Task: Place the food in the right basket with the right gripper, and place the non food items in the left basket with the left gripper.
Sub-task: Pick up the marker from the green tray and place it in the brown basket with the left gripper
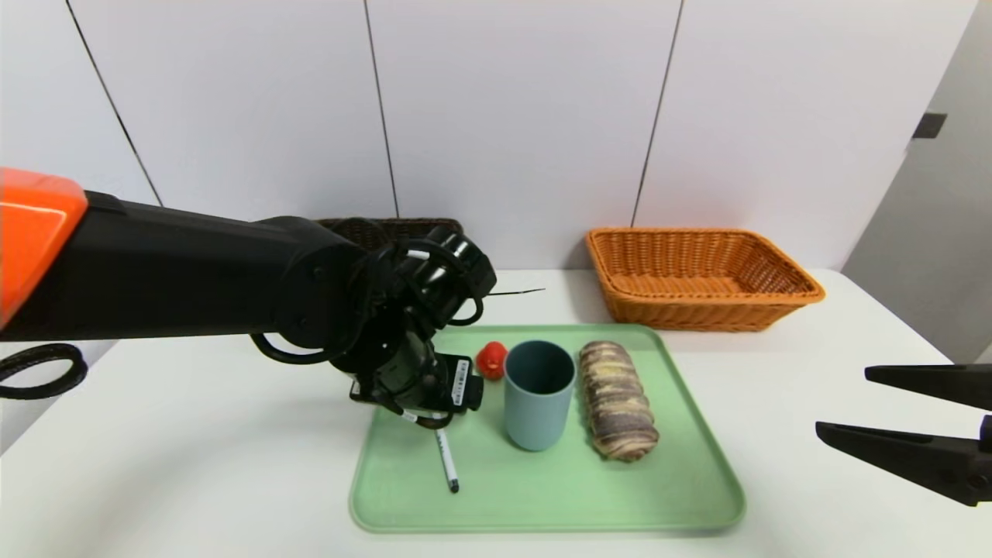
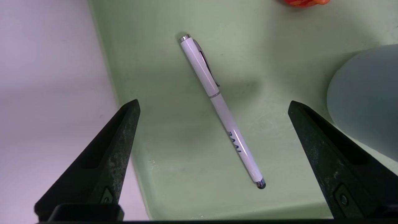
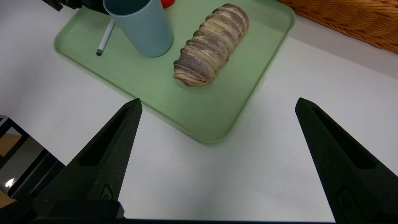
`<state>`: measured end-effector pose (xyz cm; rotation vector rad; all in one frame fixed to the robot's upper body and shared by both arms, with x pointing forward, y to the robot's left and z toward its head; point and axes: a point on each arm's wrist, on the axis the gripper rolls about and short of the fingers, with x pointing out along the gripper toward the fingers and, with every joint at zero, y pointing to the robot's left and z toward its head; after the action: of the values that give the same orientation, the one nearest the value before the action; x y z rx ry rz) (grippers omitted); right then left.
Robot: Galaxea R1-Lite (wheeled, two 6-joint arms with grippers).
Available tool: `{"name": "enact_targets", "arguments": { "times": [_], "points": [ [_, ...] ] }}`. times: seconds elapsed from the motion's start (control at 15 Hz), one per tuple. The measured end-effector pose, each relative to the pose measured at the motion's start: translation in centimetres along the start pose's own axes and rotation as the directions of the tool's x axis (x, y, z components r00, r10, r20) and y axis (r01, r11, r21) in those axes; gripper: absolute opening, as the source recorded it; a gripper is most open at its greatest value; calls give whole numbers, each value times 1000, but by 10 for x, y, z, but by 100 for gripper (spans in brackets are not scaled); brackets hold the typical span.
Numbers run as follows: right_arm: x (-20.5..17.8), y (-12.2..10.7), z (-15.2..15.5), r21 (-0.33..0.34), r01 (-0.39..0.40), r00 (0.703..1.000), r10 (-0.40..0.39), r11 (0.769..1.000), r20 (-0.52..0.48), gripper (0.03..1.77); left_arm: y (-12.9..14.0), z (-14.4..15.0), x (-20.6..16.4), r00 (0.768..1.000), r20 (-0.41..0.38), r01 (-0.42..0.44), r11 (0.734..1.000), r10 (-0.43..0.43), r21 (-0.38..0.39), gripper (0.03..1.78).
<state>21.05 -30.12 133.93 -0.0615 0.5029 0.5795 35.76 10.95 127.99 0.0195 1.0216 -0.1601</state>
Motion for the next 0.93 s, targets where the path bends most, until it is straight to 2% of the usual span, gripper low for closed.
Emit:
{"name": "enact_targets", "arguments": {
  "times": [0.33,0.73,0.93],
  "points": [
    [1,0,-1,2,0,1000,0,1000,-5,170,-2,-2,13,999,-32,-18,999,17,-34,169],
    [3,-1,-1,4,-1,1000,1,1000,-10,170,-8,-8,10,998,-60,-26,998,23,-49,169],
    [3,-1,-2,4,-2,1000,2,1000,-12,170,-13,-12,10,996,-81,-36,995,28,-89,169]
  ]
}}
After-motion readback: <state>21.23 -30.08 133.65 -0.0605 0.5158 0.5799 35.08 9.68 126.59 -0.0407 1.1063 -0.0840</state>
